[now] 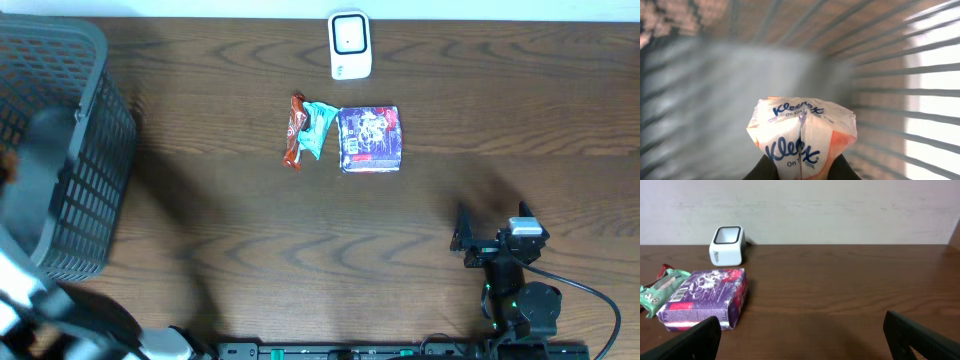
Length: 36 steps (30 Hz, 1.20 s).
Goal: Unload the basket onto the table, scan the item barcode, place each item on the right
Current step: 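Carry the Kleenex pack with the left gripper and drop it beside the purple pack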
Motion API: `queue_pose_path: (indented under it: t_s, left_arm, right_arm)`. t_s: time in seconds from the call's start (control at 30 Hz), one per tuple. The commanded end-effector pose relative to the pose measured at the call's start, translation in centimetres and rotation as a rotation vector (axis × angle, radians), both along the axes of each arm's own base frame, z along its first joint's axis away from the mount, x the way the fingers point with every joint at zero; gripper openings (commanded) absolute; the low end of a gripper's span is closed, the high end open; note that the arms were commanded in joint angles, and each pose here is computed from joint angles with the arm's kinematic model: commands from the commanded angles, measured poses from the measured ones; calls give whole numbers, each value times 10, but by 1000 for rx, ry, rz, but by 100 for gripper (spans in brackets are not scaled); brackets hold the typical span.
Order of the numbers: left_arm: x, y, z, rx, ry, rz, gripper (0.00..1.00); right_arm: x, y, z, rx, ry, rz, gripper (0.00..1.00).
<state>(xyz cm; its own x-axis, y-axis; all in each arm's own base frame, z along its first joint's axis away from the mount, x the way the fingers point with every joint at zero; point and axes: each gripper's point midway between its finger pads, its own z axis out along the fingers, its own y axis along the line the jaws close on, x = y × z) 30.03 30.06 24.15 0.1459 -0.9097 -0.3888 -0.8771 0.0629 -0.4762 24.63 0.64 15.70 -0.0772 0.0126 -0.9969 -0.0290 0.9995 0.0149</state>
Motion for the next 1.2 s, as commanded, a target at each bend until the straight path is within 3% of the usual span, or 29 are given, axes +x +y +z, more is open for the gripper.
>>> queue_pose_path:
  t_s: [0.0, 0.13, 0.2, 0.43, 0.53, 0.67, 0.97, 1.17]
  left_arm:
    - [3, -20, 69, 106, -172, -66, 7]
    - [30, -70, 132, 196, -374, -265, 7]
    - [49, -109, 158, 279, -433, -438, 8]
    - [95, -273, 172, 457, -467, -1027, 8]
    - [103, -343, 151, 468, -441, -1261, 8]
    - [106, -415, 95, 376, -322, -1471, 8]
    - [100, -490, -61, 178, 128, -1683, 8]
    - [90, -520, -132, 103, 295, -1762, 8]
  right_arm:
    - [0, -3, 0, 7, -1, -11, 99]
    - [0, -3, 0, 7, -1, -11, 99]
    - [0, -3, 0, 7, -1, -11, 99]
    - [0, -3, 0, 7, -1, -11, 99]
    - [0, -3, 0, 7, -1, -11, 99]
    - [0, -3, 0, 7, -1, -11, 99]
    - [0, -3, 0, 7, -1, -11, 99]
    - [0, -3, 0, 7, -1, -11, 99]
